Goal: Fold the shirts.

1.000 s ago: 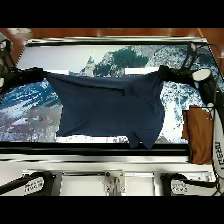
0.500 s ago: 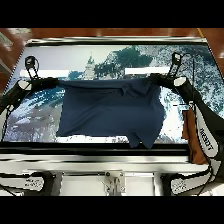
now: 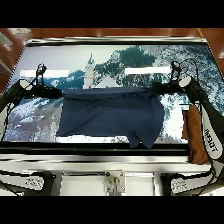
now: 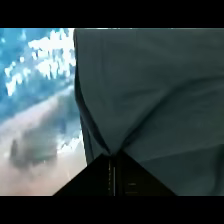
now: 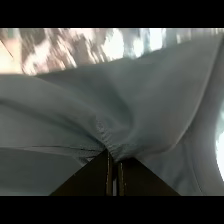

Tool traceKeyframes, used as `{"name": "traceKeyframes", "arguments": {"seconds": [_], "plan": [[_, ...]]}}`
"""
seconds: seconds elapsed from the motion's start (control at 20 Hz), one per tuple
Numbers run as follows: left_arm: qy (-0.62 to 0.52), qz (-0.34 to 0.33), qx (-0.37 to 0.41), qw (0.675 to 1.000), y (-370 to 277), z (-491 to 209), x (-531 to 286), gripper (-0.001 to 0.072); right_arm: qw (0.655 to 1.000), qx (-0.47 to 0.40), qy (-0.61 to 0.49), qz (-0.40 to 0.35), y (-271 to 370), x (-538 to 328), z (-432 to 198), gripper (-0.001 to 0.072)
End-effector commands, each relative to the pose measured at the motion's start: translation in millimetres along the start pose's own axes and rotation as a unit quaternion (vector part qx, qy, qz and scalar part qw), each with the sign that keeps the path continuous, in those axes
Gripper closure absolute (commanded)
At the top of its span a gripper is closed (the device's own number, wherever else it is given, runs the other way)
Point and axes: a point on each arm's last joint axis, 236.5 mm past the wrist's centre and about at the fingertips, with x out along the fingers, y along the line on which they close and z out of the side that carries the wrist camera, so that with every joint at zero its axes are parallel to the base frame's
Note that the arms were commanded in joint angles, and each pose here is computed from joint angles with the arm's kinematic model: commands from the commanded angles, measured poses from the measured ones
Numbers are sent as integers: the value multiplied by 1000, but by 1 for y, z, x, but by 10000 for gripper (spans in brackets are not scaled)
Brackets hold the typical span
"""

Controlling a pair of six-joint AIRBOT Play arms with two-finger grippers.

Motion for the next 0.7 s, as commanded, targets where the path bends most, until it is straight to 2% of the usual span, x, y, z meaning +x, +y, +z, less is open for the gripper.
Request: {"name": "traceKeyframes", "arguments": {"seconds": [0.0,0.1,0.15,0.25,0.3,0.4,0.55,0.6,0.65], "plan": [[85,-19,-13,996,-7,-39,1,670,994,29,100,-41,-24,-5,-48,643],[88,-18,-34,995,-5,-41,5,667,993,46,98,-36,-22,0,-48,641],[87,-15,-46,995,-4,-41,6,564,994,55,95,-27,-18,1,-46,578],[89,-10,-78,993,-1,-39,2,35,994,69,85,-9,-9,-4,-40,192],[99,-7,-89,991,2,-39,-5,24,994,69,86,-3,-6,-14,-38,152],[138,-10,-90,986,9,-44,-30,45,994,40,101,-10,-9,-46,-43,152],[222,-18,-119,968,29,-81,-76,47,975,20,201,-96,-57,-115,-91,156],[234,-25,-139,962,32,-95,-86,75,964,30,236,-117,-72,-137,-112,215],[246,-43,-152,956,30,-115,-92,248,959,53,252,-119,-81,-150,-130,224]]}}
